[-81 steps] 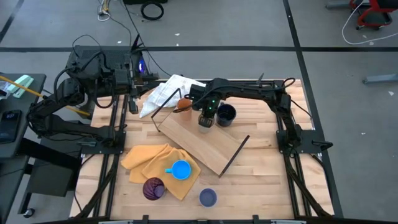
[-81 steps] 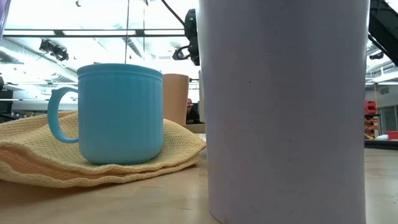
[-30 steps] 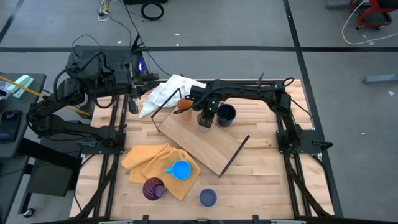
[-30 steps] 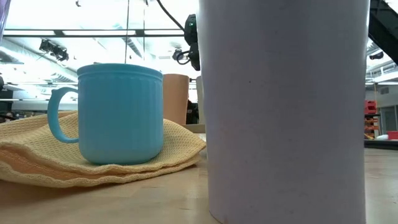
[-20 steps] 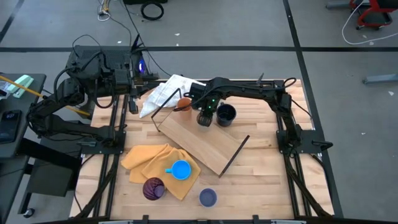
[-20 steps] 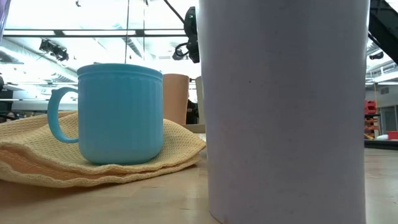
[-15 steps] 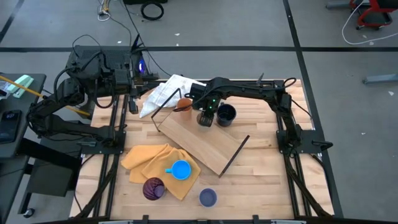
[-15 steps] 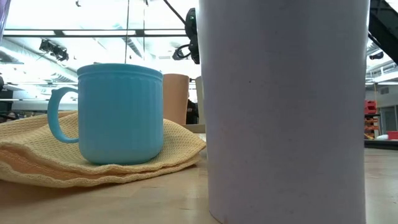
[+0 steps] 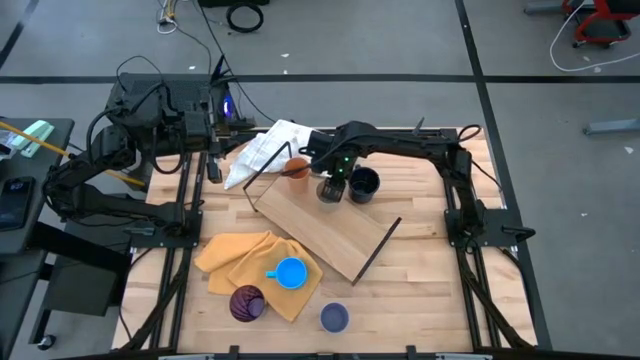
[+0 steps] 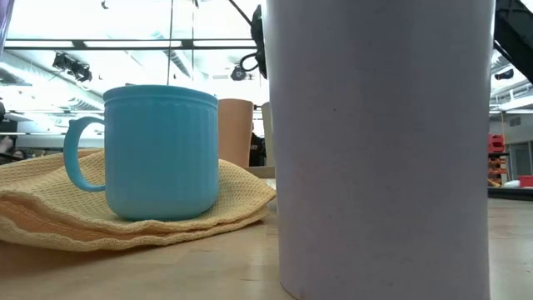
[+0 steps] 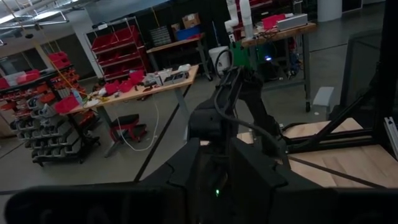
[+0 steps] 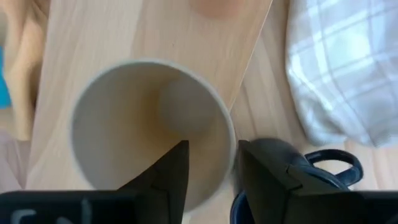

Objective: Stack small to large cups/mugs on shelf
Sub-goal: Put the white cup on the shelf, then put the dark blue mug on the shelf

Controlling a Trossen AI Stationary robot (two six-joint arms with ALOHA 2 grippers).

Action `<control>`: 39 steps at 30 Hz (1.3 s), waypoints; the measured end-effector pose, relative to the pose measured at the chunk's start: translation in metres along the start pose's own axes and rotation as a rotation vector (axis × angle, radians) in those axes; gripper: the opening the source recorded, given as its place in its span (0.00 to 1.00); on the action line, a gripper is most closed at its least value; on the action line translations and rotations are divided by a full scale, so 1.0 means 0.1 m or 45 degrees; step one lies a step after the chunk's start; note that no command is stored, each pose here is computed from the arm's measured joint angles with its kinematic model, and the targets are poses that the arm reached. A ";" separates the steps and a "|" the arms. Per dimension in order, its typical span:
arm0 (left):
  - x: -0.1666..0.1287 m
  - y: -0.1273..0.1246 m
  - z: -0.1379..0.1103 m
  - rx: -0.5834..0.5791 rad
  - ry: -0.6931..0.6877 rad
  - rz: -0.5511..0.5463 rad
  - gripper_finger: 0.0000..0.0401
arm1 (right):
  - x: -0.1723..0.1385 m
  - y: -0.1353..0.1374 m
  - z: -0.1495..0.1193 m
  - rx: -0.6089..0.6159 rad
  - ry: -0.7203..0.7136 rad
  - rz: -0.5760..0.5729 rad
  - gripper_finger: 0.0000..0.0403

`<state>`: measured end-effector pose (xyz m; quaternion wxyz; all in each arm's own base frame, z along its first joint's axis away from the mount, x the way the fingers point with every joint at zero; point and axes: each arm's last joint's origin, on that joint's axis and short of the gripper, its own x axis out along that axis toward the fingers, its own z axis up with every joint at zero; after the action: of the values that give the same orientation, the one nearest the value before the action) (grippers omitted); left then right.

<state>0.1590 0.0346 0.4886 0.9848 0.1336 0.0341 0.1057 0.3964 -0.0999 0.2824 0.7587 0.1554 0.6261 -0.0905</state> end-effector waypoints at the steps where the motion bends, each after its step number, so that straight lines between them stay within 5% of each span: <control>1: 0.00 0.00 0.00 0.000 -0.001 0.000 0.24 | -0.03 0.00 0.00 0.006 -0.016 0.001 0.36; 12: 0.00 0.00 0.00 0.001 0.002 -0.001 0.24 | -0.61 0.00 -0.01 -0.027 -0.115 -0.029 0.36; 20: 0.00 0.00 -0.01 0.000 0.011 -0.003 0.24 | -0.94 -0.41 -0.22 0.047 -0.071 -0.145 0.35; 30: 0.00 0.00 -0.01 0.000 0.019 -0.006 0.25 | -0.57 -1.13 -0.66 0.456 0.085 -0.206 0.35; 39: 0.00 0.00 -0.01 0.000 0.017 -0.005 0.25 | -0.15 -1.14 -0.92 0.590 0.146 -0.030 0.35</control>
<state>0.1591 0.0346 0.4872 0.9847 0.1328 0.0411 0.1046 0.2703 -0.1748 0.2680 0.6648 0.3229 0.6325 -0.2317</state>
